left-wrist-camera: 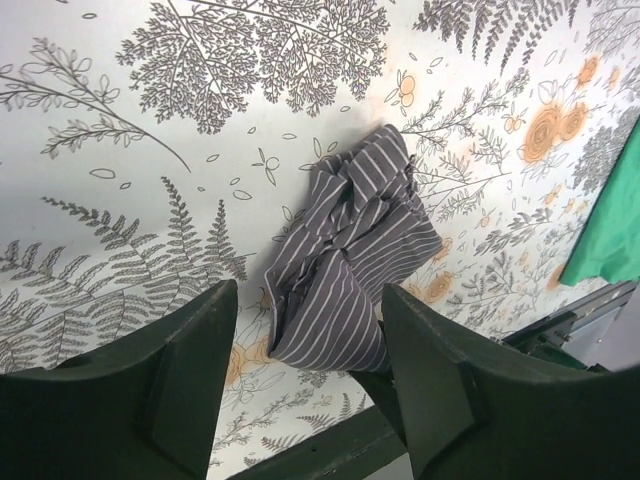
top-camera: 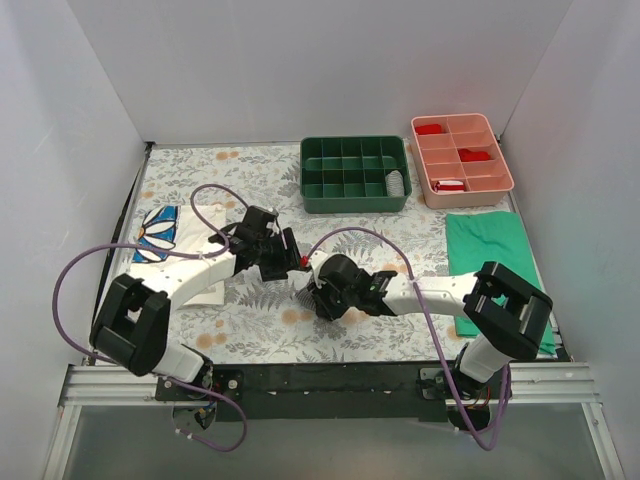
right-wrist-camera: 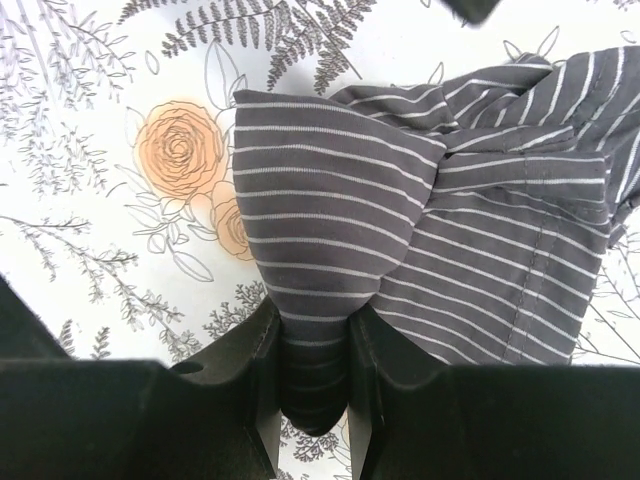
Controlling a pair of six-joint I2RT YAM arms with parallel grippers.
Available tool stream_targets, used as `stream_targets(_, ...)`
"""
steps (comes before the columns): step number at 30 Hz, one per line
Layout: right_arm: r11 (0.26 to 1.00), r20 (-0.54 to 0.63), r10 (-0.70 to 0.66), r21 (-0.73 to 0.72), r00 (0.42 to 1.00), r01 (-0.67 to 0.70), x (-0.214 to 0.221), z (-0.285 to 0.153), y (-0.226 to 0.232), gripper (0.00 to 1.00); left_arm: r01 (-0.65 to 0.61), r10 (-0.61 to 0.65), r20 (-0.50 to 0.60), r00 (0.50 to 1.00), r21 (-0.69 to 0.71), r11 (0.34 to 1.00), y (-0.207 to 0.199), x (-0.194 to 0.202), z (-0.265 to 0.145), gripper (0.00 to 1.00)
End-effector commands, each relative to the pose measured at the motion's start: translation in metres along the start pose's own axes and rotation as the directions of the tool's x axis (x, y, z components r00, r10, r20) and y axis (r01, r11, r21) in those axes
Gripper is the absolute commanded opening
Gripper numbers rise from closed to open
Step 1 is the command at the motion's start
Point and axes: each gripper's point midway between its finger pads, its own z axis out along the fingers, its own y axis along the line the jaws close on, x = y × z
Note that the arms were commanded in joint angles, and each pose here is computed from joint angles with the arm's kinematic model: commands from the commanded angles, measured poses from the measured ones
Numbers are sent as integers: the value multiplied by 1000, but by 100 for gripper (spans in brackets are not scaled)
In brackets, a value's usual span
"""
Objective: Roll the underwear
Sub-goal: Roll the underwear to the center of the board.
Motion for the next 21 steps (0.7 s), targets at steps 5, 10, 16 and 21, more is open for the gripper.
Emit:
stream_targets(5, 981, -103, 91, -164, 990, -107, 23, -7, 14, 15, 0, -7, 140, 990, 50, 999, -1, -11, -28, 66)
stream_targets(10, 972, -113, 111, -196, 987, -131, 19, -9, 12, 15, -6, -9, 165, 986, 90, 996, 1, -2, -39, 71)
stream_targets(16, 957, -145, 137, -237, 980, -169, 22, -8, 11, 15, -6, -13, 175, 985, 108, 994, 10, 9, -42, 75)
stream_targets(21, 929, -169, 169, -303, 971, -215, 20, -9, 13, 15, -18, -8, 187, 982, 138, 990, 12, 15, -44, 79)
